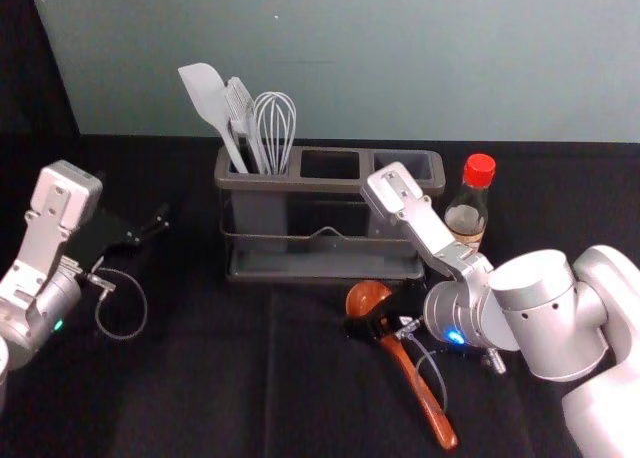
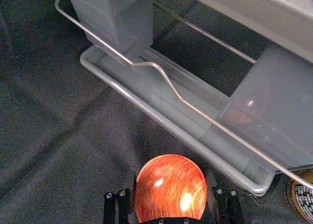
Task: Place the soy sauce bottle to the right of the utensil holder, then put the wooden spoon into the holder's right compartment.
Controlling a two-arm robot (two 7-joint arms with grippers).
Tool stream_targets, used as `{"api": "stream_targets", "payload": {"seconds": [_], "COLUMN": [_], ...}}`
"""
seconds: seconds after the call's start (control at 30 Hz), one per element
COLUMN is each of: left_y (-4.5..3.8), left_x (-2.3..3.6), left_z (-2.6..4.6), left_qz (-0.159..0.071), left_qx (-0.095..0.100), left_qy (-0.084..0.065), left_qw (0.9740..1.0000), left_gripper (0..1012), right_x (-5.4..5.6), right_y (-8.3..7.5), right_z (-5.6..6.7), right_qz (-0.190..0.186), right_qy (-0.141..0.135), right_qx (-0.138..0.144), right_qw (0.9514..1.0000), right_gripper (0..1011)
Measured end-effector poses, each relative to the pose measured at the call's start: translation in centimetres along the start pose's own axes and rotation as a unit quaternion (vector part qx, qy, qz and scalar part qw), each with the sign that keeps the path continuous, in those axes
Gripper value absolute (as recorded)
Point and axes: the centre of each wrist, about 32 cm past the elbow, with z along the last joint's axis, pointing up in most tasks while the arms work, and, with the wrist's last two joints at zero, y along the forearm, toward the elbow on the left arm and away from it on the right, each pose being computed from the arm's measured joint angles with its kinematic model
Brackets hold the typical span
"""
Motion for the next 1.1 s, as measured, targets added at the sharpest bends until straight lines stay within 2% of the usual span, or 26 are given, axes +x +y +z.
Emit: {"api": "stream_targets", "payload": {"seconds": [0.37, 0.63, 0.87, 1.07, 1.1], "left_y": [0.0, 0.0, 0.0, 0.0, 0.0], "left_x": [0.0, 0.0, 0.0, 0.0, 0.0], "left_z": [0.0, 0.0, 0.0, 0.0, 0.0], "left_qz": [0.0, 0.0, 0.0, 0.0, 0.0], "left_qx": [0.0, 0.0, 0.0, 0.0, 0.0], "left_qy": [0.0, 0.0, 0.0, 0.0, 0.0], "left_qw": [1.0, 1.0, 1.0, 1.0, 1.0], "left_gripper": [1005, 1005, 1005, 1005, 1005], "right_x": [0.0, -0.4, -0.5, -0.7, -0.9], "right_y": [-1.6, -2.9, -4.9, -7.2, -7.8], "right_z": [-0.2, -1.4, -3.0, -5.1, -5.6], "right_qz": [0.001, 0.021, 0.042, 0.05, 0.047], "right_qy": [-0.007, -0.017, -0.042, -0.078, -0.086], "right_qx": [0.012, 0.02, 0.053, 0.111, 0.131], "right_qw": [0.9999, 0.9994, 0.9969, 0.9895, 0.9865], "right_gripper": [838, 838, 838, 838, 838]}}
